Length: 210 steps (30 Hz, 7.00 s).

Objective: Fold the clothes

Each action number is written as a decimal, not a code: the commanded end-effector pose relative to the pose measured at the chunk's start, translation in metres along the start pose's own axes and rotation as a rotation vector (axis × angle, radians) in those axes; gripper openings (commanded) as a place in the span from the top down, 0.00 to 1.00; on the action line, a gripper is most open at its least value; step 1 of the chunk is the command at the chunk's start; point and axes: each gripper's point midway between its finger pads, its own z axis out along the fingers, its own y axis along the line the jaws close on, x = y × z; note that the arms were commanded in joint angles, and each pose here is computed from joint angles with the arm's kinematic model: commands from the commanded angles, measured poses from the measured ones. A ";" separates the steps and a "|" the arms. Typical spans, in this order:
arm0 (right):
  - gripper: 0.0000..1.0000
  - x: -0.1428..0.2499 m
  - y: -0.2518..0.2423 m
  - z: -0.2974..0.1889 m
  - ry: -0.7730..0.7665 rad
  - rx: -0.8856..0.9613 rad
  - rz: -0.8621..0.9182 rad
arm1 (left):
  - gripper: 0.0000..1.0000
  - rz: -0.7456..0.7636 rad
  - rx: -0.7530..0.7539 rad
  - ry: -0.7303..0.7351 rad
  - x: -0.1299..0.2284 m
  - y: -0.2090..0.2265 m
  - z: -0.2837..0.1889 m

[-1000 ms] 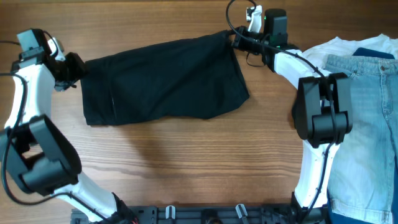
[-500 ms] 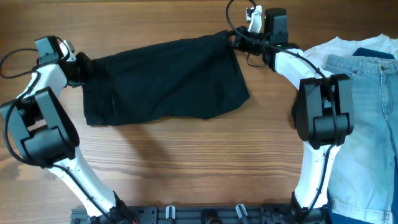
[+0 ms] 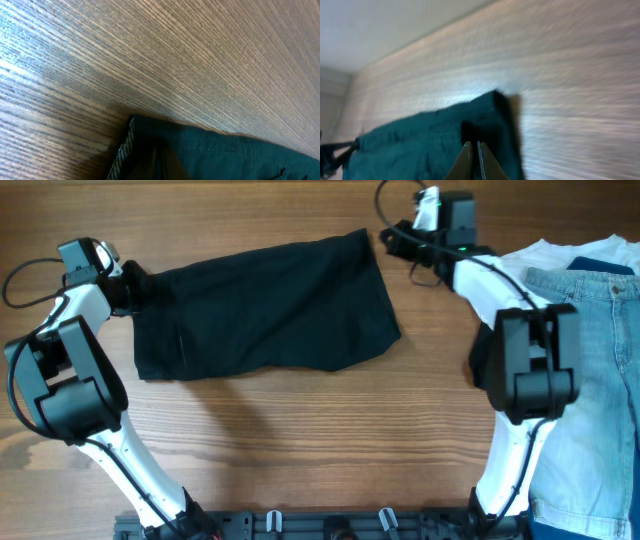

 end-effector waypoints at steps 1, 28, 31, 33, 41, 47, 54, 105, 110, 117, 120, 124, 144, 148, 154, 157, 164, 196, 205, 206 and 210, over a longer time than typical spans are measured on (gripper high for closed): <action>0.95 -0.020 0.003 -0.019 -0.037 -0.014 -0.057 | 0.94 -0.031 -0.028 0.040 0.014 0.014 0.020; 0.96 0.069 0.054 0.060 0.132 -0.265 -0.154 | 0.91 -0.042 -0.009 0.057 0.018 0.011 0.019; 0.96 0.046 0.039 0.052 0.082 -0.253 -0.063 | 0.91 -0.042 -0.009 0.057 0.018 0.011 0.019; 0.96 0.035 0.033 0.045 0.062 -0.254 -0.041 | 0.91 -0.042 -0.009 0.057 0.018 0.011 0.019; 0.96 -0.007 0.019 0.013 -0.028 -0.231 -0.042 | 0.91 -0.037 -0.005 0.046 0.015 0.010 0.020; 0.53 0.023 0.026 0.021 0.064 -0.227 -0.124 | 0.89 -0.038 -0.005 0.047 0.015 0.010 0.020; 0.39 0.058 0.033 0.056 0.101 -0.175 -0.204 | 0.88 -0.038 0.001 0.051 0.016 0.009 0.020; 0.89 0.014 0.022 0.029 0.005 -0.087 -0.073 | 0.38 -0.043 0.002 0.067 0.020 0.009 0.019; 0.41 0.059 0.009 0.022 0.196 -0.084 -0.116 | 0.38 -0.070 0.058 0.059 0.004 0.006 -0.014; 0.20 0.087 -0.034 -0.014 0.359 0.023 0.045 | 0.29 -0.176 -0.014 0.183 0.025 0.032 -0.078; 0.21 0.094 -0.034 -0.029 0.408 -0.004 -0.015 | 0.22 -0.140 -0.031 0.295 0.053 0.034 -0.084; 0.20 0.064 -0.007 -0.066 0.349 -0.023 -0.106 | 0.14 -0.105 -0.072 0.337 0.065 0.039 -0.086; 0.85 0.200 -0.008 -0.046 0.711 0.295 0.044 | 0.23 0.115 -0.064 0.554 0.140 0.018 -0.035; 0.85 0.215 -0.018 -0.042 0.756 0.308 0.064 | 0.48 0.125 -0.045 0.592 0.154 0.011 -0.027; 0.94 0.214 -0.017 -0.045 0.763 0.310 0.065 | 0.96 0.107 -0.054 0.607 0.152 0.011 -0.037; 0.96 0.198 -0.008 -0.057 0.743 0.295 0.035 | 0.96 0.053 -0.061 0.569 0.121 0.012 -0.067; 0.93 0.124 -0.008 -0.124 0.545 0.417 -0.052 | 0.96 0.051 -0.096 0.344 0.035 -0.013 -0.177; 0.81 0.108 0.036 -0.119 0.501 0.124 -0.187 | 0.34 0.324 -0.091 0.379 0.194 -0.236 -0.082; 0.82 0.146 0.128 -0.054 0.477 -0.044 -0.288 | 0.25 0.248 -0.231 0.453 0.143 -0.126 -0.100; 0.82 0.158 0.125 -0.047 0.502 -0.020 -0.282 | 0.22 0.246 -0.219 0.469 0.145 -0.120 -0.097; 0.82 0.220 0.109 -0.015 0.654 0.073 -0.158 | 0.11 0.260 -0.208 0.470 0.145 -0.091 -0.082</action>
